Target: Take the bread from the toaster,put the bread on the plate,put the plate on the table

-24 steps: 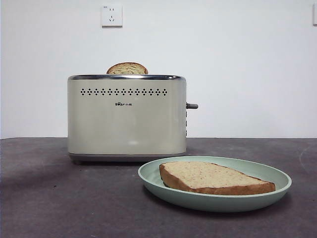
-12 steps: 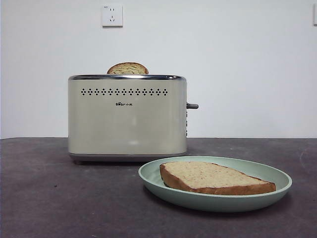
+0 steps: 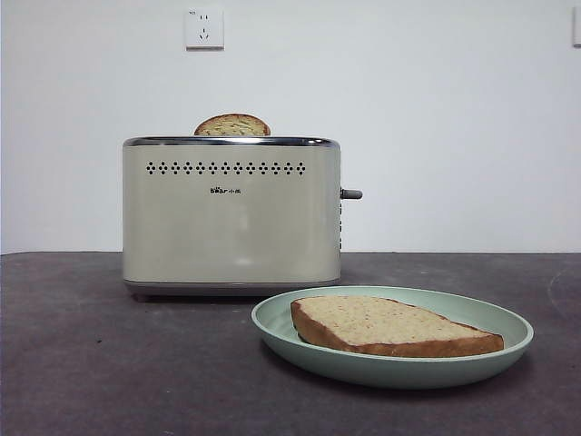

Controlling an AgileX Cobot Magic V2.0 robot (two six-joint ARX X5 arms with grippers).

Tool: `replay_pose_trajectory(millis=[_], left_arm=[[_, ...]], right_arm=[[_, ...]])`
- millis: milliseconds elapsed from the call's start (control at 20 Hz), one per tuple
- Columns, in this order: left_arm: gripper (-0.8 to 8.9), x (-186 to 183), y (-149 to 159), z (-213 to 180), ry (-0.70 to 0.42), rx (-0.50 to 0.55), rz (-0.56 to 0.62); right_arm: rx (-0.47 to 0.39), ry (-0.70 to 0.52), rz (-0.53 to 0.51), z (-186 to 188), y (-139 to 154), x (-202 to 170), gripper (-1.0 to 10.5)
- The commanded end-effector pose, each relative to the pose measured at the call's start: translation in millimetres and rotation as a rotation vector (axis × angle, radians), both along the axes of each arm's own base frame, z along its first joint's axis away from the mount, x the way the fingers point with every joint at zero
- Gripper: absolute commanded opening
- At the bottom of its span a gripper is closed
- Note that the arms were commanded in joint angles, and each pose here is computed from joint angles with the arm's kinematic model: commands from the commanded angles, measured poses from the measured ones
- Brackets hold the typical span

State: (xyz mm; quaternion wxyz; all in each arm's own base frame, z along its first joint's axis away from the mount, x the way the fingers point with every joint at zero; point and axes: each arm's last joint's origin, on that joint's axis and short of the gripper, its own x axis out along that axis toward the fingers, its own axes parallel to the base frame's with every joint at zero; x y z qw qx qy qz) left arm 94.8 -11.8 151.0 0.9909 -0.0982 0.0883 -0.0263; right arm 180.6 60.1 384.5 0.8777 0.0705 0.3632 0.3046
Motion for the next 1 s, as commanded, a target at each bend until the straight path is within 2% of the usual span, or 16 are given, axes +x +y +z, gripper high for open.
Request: replay_pose_trajectory(millis=[50, 650, 800, 900, 1000], left_arm=[[-0.03, 1, 0, -4, 0.004, 0.019, 0.001], [-0.03, 1, 0, -4, 0.004, 0.019, 0.001], [-0.03, 1, 0, -4, 0.004, 0.019, 0.001], [-0.03, 1, 0, -4, 0.004, 0.019, 0.001], [-0.03, 1, 0, -4, 0.004, 0.019, 0.001]], right_arm=[[0.003, -0.002, -0.004, 0, 0, 1, 0.0], [-0.005, -0.011, 0.004, 0, 0, 1, 0.0], [-0.084, -0.193, 0.05, 7, 1, 9, 0.0], [-0.182, -0.316, -0.038, 13, -4, 15, 0.0], [-0.203, -0.386, -0.095, 17, -7, 20, 0.0]])
